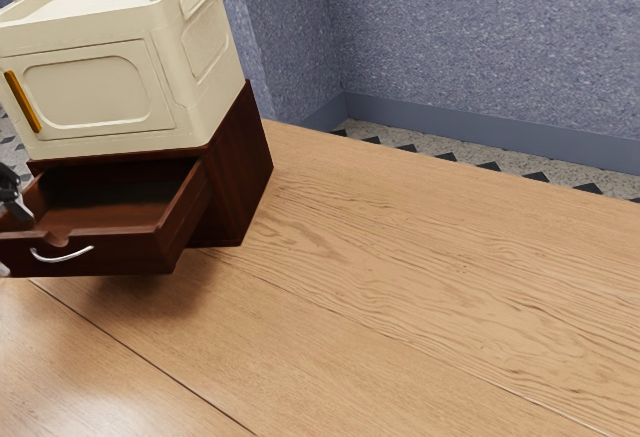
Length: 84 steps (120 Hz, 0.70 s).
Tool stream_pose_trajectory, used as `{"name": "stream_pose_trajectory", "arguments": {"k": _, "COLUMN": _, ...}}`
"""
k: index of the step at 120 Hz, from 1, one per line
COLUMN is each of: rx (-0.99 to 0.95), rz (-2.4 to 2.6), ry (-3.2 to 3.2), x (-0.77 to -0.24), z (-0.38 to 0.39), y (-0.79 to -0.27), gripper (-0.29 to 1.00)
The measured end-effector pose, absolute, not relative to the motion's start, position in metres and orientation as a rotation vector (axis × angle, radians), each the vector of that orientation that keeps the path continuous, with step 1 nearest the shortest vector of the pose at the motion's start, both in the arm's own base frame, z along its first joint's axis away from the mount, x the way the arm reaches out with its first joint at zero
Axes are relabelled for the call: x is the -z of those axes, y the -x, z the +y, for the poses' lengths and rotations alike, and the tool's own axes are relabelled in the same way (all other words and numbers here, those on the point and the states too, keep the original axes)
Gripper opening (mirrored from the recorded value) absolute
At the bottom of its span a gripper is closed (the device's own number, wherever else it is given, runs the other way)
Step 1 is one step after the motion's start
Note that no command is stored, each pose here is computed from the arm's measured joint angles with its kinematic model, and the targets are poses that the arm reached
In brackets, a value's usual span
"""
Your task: Pull the drawer handle with one arm to open the drawer
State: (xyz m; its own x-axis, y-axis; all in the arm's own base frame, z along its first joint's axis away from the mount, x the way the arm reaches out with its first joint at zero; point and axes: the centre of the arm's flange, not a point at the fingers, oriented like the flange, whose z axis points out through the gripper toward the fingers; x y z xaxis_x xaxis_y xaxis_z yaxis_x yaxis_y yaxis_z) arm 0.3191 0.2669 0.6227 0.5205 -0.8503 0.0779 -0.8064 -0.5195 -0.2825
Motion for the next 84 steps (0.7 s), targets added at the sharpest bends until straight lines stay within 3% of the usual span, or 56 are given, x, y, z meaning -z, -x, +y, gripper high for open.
{"name": "stream_pose_trajectory", "arguments": {"k": 27, "rx": 0.204, "rz": 1.357, "ry": 2.662, "x": -0.674, "z": 0.241, "y": -0.383, "gripper": 0.7}}
{"name": "stream_pose_trajectory", "arguments": {"k": 51, "rx": 0.106, "rz": 1.454, "ry": 2.611, "x": -0.709, "z": 0.139, "y": -0.471, "gripper": 0.7}}
{"name": "stream_pose_trajectory", "arguments": {"k": 84, "rx": 0.033, "rz": 1.381, "ry": 2.679, "x": -0.711, "z": 0.087, "y": -0.497, "gripper": 0.7}}
